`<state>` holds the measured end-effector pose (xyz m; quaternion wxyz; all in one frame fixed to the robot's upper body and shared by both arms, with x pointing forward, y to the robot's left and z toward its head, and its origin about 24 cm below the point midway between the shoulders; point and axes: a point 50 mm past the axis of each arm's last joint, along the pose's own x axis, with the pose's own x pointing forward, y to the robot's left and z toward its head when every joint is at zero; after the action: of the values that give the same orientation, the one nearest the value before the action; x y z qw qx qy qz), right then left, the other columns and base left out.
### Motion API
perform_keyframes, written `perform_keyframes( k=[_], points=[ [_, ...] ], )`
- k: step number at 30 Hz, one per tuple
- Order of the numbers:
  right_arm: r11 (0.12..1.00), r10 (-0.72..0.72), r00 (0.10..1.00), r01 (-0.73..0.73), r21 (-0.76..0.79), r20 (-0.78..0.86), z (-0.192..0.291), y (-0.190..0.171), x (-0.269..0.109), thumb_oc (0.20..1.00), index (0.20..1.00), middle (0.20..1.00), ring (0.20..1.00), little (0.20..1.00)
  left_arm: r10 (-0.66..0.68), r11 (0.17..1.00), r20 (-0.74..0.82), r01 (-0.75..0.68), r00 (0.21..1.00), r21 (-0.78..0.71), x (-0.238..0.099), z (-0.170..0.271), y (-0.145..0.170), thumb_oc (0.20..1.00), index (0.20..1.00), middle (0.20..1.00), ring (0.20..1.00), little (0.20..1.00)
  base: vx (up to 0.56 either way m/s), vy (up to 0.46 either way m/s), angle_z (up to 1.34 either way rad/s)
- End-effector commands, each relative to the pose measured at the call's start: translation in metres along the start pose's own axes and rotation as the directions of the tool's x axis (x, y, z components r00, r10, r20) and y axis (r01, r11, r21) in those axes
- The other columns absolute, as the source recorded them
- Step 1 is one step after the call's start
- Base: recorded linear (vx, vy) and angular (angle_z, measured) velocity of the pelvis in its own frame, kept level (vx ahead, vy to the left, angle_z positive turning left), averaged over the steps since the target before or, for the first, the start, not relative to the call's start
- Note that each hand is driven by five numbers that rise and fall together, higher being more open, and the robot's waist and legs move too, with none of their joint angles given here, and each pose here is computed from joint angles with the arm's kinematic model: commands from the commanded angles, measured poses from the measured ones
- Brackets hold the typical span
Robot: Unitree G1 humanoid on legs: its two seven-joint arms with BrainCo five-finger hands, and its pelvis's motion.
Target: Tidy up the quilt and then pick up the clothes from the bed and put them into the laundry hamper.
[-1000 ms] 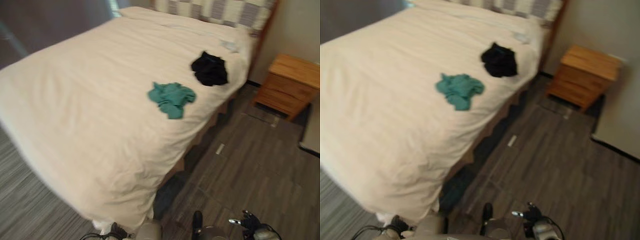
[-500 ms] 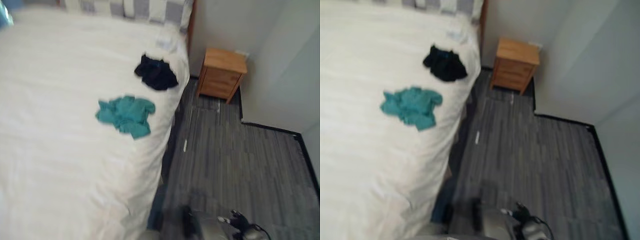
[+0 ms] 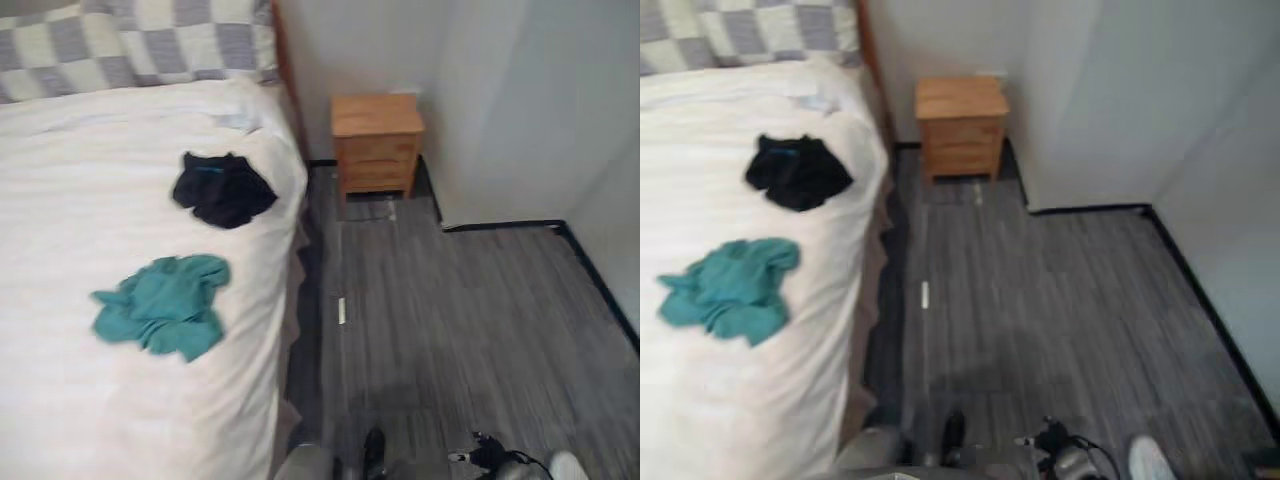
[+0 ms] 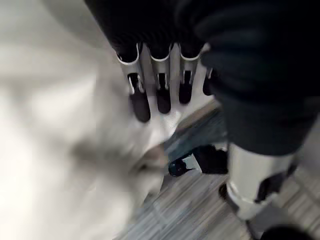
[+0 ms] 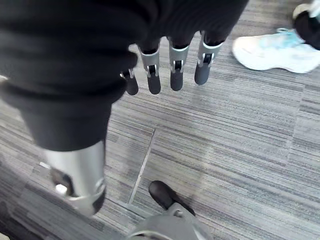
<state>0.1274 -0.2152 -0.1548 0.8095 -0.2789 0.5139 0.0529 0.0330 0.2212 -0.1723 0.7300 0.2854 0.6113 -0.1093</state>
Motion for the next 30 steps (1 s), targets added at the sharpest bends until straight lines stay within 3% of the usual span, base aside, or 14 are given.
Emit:
perform_keyframes(
  k=[1,9,16,24,30],
  points=[
    [0.997,-0.076,0.993,0.078,-0.022,0.093,0.024,-0.032,0.004,1.000,1.000,1.000,1.000,1.000,0.238,0.964,0.354,-0.177,0.905,-0.197,-0.005,0.125,0.075,1.000,1.000,1.000,1.000,1.000,0.40,0.140,-1.34],
    [0.997,-0.064,0.996,0.066,-0.036,0.056,0.015,-0.030,0.004,1.000,1.000,1.000,1.000,1.000,0.190,0.981,0.289,-0.170,0.938,-0.092,0.000,0.109,0.072,1.000,1.000,1.000,1.000,1.000,0.32,0.227,-0.17],
    [0.977,-0.108,0.994,0.103,0.184,0.017,0.008,-0.036,0.003,1.000,1.000,1.000,1.000,1.000,0.214,0.976,0.222,-0.198,0.951,-0.091,0.002,0.089,0.080,1.000,1.000,1.000,1.000,1.000,0.36,0.056,0.49],
    [0.989,-0.088,0.996,0.087,0.118,0.010,0.004,-0.032,0.002,1.000,1.000,1.000,1.000,1.000,0.174,0.984,0.145,-0.168,0.974,-0.051,0.005,0.063,0.068,1.000,1.000,1.000,1.000,1.000,0.52,-0.127,0.53],
    [0.994,-0.088,0.994,0.084,0.074,0.057,0.019,-0.043,0.004,1.000,1.000,1.000,1.000,1.000,0.201,0.966,0.145,-0.172,0.969,-0.191,0.004,0.059,0.068,1.000,1.000,1.000,1.000,1.000,0.48,-0.179,0.36]
  ],
)
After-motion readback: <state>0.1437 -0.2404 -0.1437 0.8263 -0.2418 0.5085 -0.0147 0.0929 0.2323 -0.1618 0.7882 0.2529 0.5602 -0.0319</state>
